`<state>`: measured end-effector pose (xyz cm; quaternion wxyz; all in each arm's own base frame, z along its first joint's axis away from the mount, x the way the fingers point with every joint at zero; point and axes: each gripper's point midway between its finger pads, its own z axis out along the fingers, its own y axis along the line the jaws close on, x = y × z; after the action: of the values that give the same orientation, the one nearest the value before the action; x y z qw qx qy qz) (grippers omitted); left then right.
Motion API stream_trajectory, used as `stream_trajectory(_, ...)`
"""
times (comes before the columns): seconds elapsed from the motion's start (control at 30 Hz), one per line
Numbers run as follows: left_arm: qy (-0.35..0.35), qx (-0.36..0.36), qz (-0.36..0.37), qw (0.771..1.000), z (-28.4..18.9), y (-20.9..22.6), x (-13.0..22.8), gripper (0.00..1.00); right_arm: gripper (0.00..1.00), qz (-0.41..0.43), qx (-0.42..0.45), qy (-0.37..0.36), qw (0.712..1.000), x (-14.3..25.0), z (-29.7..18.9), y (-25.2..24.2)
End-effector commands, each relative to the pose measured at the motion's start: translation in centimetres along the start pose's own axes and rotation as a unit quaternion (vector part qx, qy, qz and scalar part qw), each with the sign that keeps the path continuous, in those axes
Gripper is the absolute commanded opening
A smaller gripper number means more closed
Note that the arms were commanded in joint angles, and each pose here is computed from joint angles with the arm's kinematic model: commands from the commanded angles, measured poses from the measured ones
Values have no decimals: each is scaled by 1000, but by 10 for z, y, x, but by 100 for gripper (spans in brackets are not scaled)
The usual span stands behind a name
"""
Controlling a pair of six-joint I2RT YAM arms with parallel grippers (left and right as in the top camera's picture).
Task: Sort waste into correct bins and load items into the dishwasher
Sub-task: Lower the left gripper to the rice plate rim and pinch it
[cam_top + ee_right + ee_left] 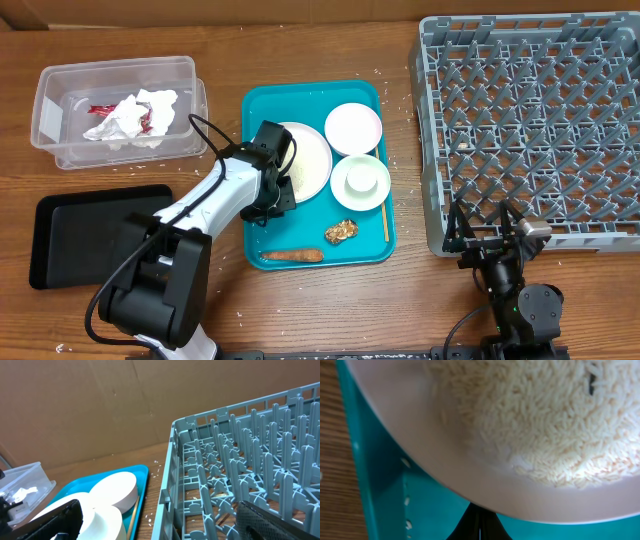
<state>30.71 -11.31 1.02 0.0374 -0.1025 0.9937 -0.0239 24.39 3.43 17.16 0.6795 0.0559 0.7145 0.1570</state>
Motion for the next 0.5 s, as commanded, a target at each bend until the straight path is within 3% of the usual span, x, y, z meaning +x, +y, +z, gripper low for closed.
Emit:
stream_trajectory(0.0,-33,-51,-20,998,4,21,-14,4,100,-3,4,-3,1000,1,0,-2)
stream_trajectory(0.23,-38,-43,-22,998,-17,15,-28,4,100,-3,4,-3,1000,1,0,-2)
stream_trajectory(0.4,-61,10,42,997,-51,-26,-38,5,100,-3,4,-3,1000,1,0,-2)
stream_trajectory(0.47,-79,30,66,994,-60,-42,-41,12,100,-3,4,-3,1000,1,0,-2)
